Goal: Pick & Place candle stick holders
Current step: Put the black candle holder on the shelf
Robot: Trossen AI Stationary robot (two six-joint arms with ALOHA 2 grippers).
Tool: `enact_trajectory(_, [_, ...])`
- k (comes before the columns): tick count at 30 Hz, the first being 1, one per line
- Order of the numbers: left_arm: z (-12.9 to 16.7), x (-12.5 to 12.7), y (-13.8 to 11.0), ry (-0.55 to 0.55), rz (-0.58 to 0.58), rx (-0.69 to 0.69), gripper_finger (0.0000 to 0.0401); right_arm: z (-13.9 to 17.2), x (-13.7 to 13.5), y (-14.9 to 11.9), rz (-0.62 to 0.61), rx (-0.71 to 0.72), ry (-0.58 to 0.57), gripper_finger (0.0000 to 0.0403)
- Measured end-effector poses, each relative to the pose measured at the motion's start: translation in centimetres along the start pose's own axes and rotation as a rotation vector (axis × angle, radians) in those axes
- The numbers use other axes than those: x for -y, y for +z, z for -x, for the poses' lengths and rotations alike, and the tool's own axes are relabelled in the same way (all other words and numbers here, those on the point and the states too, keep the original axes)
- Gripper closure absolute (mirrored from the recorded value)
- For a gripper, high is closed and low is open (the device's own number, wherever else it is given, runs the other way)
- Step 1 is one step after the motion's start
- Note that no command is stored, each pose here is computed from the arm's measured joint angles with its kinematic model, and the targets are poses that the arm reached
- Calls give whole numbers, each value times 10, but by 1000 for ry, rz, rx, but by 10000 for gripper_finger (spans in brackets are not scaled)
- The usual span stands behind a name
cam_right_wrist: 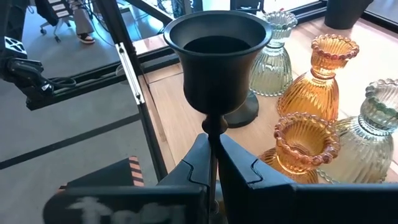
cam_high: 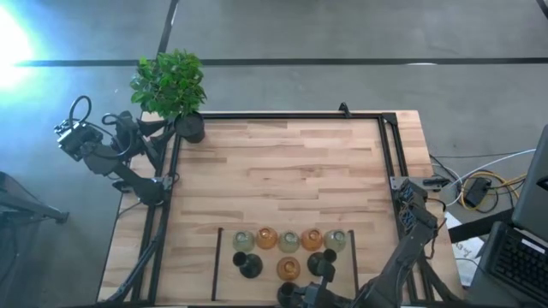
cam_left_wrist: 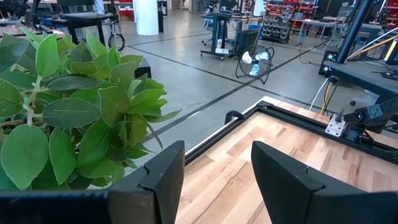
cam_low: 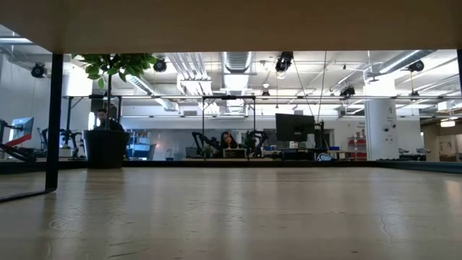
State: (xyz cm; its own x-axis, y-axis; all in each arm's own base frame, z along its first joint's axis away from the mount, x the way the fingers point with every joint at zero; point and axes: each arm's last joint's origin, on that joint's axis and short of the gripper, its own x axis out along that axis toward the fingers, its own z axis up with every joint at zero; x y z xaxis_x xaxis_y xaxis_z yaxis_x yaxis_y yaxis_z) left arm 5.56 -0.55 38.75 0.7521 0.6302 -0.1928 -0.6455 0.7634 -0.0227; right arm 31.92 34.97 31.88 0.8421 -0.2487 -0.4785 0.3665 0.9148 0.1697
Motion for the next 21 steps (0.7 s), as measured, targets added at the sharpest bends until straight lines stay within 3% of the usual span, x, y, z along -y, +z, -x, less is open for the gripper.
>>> enact_trajectory(21, [0, 0, 0, 0, 0, 0, 211, 2, 2, 2, 30, -1, -11, 395])
